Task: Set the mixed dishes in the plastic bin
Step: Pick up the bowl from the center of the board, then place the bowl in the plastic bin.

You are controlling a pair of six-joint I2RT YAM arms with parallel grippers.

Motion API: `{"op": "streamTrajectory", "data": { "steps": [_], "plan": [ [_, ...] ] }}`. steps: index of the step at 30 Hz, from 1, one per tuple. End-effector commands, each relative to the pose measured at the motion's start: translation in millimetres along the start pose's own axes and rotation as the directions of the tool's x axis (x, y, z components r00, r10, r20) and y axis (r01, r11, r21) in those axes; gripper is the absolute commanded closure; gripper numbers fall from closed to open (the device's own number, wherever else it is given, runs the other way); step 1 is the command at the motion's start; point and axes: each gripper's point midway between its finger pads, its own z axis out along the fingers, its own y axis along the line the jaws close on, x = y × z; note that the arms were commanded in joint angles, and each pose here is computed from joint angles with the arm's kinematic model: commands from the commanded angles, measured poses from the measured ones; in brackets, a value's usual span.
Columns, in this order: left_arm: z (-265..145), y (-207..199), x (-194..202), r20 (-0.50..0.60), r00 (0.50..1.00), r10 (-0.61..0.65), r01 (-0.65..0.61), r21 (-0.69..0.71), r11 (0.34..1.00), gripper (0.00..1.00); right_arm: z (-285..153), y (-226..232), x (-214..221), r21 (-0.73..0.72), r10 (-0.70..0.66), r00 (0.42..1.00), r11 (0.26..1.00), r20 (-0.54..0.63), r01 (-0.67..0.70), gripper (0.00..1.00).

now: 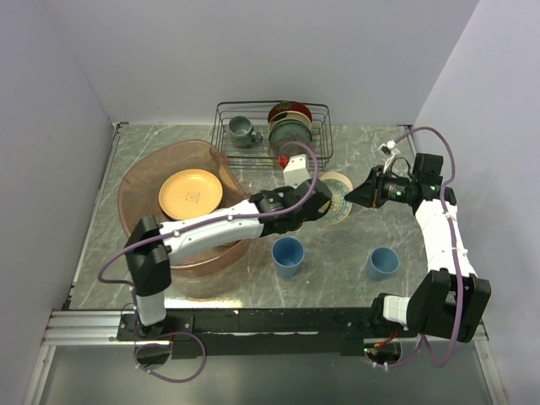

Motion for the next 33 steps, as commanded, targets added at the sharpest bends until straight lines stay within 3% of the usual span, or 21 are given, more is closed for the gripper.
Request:
{"op": "streamTrajectory", "data": {
  "steps": [1,5,11,24,33],
  "plan": [
    [-36.8,6.3,-38.4,0.055,0.998,-0.008,0.003,0.090,0.996,0.99,-8.2,13.2,-17.5,-0.041,-0.122,0.990,0.991,0.070,0.125,0.64],
    [-51.0,20.3,-50.1,0.075,0.997,-0.021,0.012,0.123,0.992,0.99,-9.3,18.1,-18.0,-0.060,-0.139,0.987,0.988,0.079,0.144,0.44],
    [-74.4,54.1,-66.5,0.114,0.993,-0.019,0.005,0.118,0.993,0.99,-10.0,21.2,-17.7,-0.073,-0.153,0.984,0.985,0.087,0.159,0.32],
    [-128.4,158.5,-112.8,0.265,0.956,-0.124,0.112,0.061,0.992,0.99,-8.3,15.8,-16.7,-0.056,-0.143,0.986,0.987,0.081,0.148,0.30],
    [-129.1,230.1,-115.8,0.304,0.945,-0.124,0.163,-0.109,0.980,0.99,-7.5,12.1,-15.6,-0.047,-0.138,0.987,0.989,0.078,0.142,0.30]
  ]
}}
